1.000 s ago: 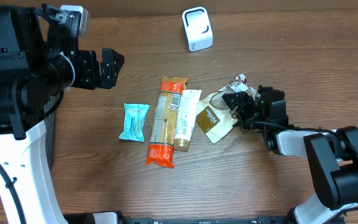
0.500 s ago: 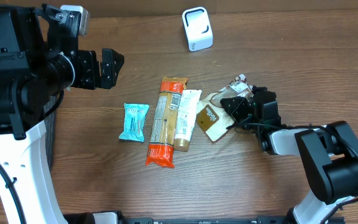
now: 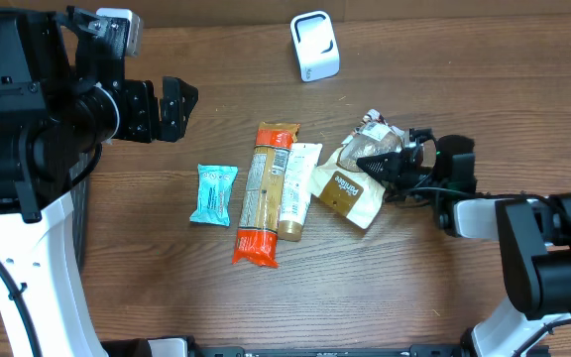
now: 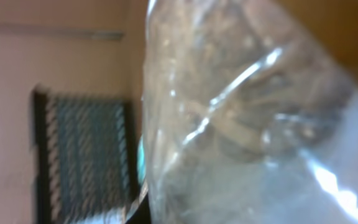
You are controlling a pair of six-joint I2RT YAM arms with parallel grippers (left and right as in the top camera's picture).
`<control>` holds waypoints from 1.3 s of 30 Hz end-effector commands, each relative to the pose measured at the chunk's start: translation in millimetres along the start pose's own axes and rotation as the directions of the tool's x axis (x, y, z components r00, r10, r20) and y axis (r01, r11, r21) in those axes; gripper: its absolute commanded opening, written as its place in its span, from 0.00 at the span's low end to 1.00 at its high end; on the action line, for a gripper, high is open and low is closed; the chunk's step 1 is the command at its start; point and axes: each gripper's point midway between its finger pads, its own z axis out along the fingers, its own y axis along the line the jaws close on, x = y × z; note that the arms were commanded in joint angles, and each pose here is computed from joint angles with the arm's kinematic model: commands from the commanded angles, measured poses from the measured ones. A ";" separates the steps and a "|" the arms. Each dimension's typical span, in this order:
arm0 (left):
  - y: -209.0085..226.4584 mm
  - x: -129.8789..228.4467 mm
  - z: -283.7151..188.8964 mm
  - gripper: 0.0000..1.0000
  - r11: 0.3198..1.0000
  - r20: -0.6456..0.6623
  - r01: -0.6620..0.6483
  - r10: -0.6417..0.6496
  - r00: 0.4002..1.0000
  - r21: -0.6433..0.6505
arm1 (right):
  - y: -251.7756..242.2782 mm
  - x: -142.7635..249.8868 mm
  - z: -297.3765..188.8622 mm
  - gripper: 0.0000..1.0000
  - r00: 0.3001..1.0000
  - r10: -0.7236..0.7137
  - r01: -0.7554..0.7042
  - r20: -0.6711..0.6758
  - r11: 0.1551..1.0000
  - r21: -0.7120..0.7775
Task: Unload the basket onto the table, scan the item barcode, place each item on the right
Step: 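Lift the snack bag with the right gripper toward the scanner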
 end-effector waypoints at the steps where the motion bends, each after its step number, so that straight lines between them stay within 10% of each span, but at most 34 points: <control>1: 0.0 -1.8 -0.5 1.00 1.000 0.005 -0.018 0.018 1.000 -0.002 | 61.2 20.6 -16.4 0.04 0.968 -0.193 0.155 -0.157 0.961 -0.227; 9: 0.0 -1.7 -0.5 1.00 1.000 0.005 -0.018 0.018 1.000 -0.002 | 87.4 22.3 -24.6 0.04 0.955 -0.264 0.222 -0.139 0.940 -0.260; 16: 0.0 -1.8 -0.5 1.00 1.000 0.005 -0.018 0.018 1.000 -0.002 | -12.5 3.2 -21.5 0.04 0.988 -0.151 0.153 -0.023 0.963 0.223; 21: 0.0 -1.8 -0.5 1.00 1.000 0.005 -0.018 0.018 1.000 -0.002 | 4.5 -9.0 -23.6 0.04 0.967 -0.239 0.252 -0.084 0.934 0.255; 31: 0.0 -1.7 -0.5 0.99 1.000 0.005 -0.018 0.018 1.000 -0.002 | 68.5 -75.9 -88.7 0.04 0.915 -0.361 0.384 -0.179 0.646 0.659; 39: 0.0 -1.8 -0.5 1.00 1.000 0.005 -0.018 0.018 1.000 -0.002 | 129.7 -39.7 -79.1 0.04 0.873 -0.384 0.481 -0.300 0.777 0.407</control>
